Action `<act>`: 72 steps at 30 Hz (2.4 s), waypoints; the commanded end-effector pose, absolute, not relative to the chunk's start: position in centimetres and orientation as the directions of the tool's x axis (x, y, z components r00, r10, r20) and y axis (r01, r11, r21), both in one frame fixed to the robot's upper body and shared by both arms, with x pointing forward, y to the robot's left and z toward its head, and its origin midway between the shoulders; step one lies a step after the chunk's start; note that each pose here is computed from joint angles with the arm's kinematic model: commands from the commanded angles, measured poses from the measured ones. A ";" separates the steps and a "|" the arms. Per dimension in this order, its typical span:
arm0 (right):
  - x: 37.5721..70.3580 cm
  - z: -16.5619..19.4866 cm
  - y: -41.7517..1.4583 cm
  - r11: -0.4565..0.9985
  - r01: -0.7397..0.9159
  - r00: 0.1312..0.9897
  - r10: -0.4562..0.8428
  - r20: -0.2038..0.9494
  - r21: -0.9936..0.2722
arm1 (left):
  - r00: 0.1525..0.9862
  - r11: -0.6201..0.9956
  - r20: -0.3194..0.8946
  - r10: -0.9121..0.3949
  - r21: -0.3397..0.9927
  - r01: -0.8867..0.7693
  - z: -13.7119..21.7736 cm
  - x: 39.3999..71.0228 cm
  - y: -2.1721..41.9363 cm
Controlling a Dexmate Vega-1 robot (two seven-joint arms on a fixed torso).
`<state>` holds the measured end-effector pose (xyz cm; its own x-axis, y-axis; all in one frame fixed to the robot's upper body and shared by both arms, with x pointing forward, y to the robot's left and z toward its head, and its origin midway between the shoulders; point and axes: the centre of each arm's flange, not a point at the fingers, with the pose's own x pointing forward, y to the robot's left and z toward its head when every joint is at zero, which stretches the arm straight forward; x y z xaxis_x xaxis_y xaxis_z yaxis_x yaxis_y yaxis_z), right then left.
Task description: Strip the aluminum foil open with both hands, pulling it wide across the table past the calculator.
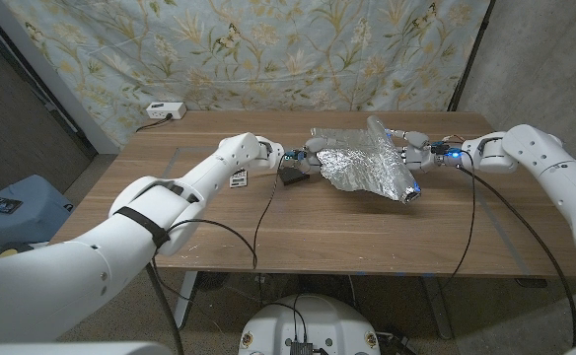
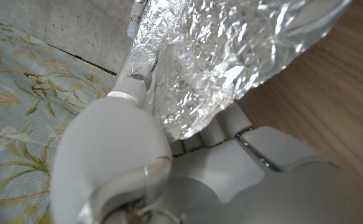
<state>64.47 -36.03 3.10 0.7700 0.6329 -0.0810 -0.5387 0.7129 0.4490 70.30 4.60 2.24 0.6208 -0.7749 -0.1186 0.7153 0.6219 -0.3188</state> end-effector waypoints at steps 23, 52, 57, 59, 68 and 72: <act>64.5 2.2 -35.1 0.684 -0.547 0.729 0.673 -0.127 0.484 | 0.685 0.672 -0.143 -0.715 -0.413 0.615 0.6 69.6 5.9; 64.1 1.3 -35.4 0.669 -0.530 0.715 0.683 -0.150 0.521 | 0.716 0.682 -0.117 -0.688 -0.441 0.583 0.6 68.5 8.3; 64.2 1.1 -35.3 0.653 -0.534 0.709 0.692 -0.136 0.538 | 0.718 0.681 -0.111 -0.687 -0.444 0.582 0.7 68.5 8.5; 64.2 1.0 -35.1 0.631 -0.539 0.702 0.703 -0.118 0.558 | 0.721 0.684 -0.110 -0.685 -0.440 0.582 0.8 68.5 8.6; 64.3 1.1 -34.4 0.583 -0.568 0.683 0.728 -0.064 0.581 | 0.731 0.692 -0.101 -0.675 -0.432 0.579 1.3 68.4 8.9; 64.3 1.2 -34.1 0.573 -0.575 0.678 0.733 -0.052 0.584 | 0.732 0.693 -0.098 -0.674 -0.429 0.580 1.5 68.3 8.9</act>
